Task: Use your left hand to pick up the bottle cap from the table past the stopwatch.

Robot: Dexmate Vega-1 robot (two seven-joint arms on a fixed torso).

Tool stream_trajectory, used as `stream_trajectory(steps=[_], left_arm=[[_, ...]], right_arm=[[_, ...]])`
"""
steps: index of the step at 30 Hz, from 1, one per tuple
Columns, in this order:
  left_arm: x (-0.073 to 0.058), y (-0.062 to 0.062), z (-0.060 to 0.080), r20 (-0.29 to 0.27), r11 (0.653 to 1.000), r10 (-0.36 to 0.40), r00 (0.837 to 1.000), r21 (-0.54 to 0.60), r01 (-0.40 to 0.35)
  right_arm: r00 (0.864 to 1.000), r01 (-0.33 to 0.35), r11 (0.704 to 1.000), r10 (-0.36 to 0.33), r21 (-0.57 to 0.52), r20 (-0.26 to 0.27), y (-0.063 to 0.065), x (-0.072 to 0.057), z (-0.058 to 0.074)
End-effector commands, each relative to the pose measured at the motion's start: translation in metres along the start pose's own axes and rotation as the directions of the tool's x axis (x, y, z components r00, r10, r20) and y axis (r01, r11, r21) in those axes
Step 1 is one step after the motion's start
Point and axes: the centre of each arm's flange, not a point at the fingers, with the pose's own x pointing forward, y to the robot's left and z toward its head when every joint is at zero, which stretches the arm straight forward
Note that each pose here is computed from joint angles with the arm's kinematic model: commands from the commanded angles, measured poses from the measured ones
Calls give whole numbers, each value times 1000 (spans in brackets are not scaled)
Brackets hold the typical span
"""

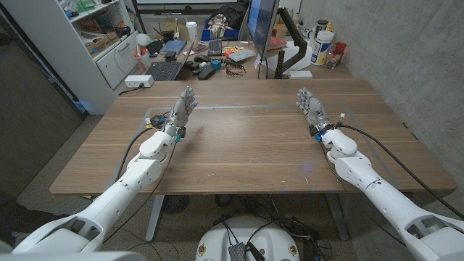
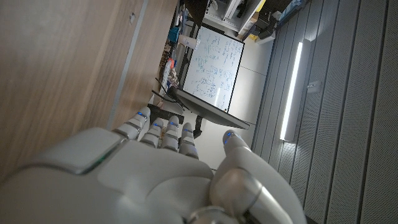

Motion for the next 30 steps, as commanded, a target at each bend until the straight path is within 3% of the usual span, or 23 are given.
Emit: stream_trajectory(steps=[1, 22, 30], left_arm=[[0, 4, -1, -1, 1000, -10, 1000, -3, 10], [-1, 4, -1, 12, 1000, -15, 1000, 11, 15], [-11, 11, 12, -4, 990, -59, 998, 130, 59]], right_arm=[[1000, 8, 1000, -8, 2, 1, 4, 1, 0], [1000, -8, 1000, 8, -11, -5, 3, -1, -1], [1000, -29, 999, 29, -30, -3, 4, -3, -2]])
